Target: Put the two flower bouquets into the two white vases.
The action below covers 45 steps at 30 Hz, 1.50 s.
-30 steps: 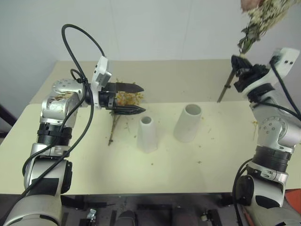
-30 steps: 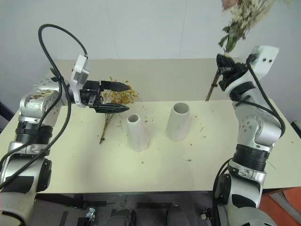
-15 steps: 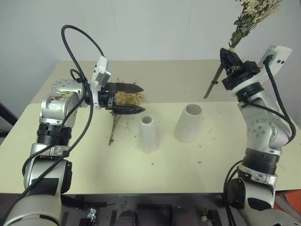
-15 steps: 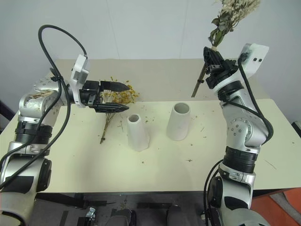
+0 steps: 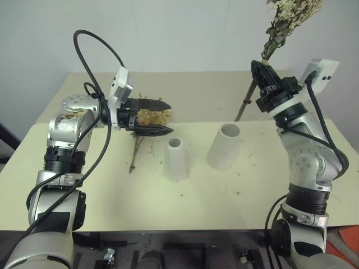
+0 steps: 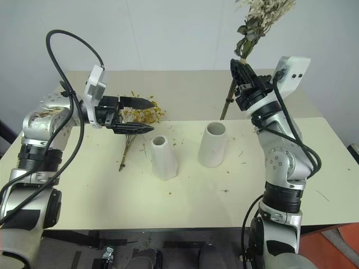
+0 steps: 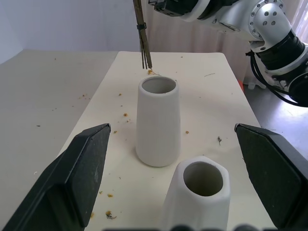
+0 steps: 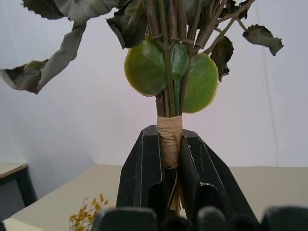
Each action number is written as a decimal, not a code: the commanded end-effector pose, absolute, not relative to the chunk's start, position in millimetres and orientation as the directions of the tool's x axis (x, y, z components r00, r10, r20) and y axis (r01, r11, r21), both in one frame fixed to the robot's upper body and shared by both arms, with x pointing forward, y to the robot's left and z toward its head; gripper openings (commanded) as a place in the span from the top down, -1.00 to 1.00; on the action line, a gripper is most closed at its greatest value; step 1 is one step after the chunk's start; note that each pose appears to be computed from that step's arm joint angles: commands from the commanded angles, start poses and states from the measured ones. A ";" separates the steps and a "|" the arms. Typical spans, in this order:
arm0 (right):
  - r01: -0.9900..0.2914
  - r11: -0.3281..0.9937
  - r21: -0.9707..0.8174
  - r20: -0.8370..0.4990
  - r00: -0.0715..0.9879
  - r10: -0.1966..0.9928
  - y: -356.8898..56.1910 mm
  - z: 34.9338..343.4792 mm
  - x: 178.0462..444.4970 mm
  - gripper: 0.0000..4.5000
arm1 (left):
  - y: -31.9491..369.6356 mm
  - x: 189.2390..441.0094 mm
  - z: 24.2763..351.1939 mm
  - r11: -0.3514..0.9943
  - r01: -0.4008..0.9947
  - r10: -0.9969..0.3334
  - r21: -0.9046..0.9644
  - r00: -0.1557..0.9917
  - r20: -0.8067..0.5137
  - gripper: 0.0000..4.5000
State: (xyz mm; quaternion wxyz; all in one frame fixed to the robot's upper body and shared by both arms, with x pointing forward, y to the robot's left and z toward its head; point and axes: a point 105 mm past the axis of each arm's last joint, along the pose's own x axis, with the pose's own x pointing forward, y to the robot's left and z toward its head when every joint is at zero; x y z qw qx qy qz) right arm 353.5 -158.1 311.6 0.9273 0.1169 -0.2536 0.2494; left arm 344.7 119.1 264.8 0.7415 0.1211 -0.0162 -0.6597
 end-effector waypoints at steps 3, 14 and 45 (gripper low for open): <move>-0.535 0.844 0.025 0.572 0.700 0.427 -147.6 319.3 341.8 0.90 | 118.6 340.5 276.5 0.086 0.967 -0.984 0.240 0.120 -0.130 -1.00; -0.520 0.854 -0.005 0.548 0.713 0.437 -140.6 300.5 344.2 0.90 | 118.7 339.9 275.6 0.081 0.968 -0.984 0.238 0.116 -0.135 -1.00; -0.480 0.877 -0.037 0.504 0.748 0.431 -129.0 261.2 339.5 0.90 | 118.5 341.0 276.3 0.084 0.966 -0.984 0.245 0.119 -0.133 -1.00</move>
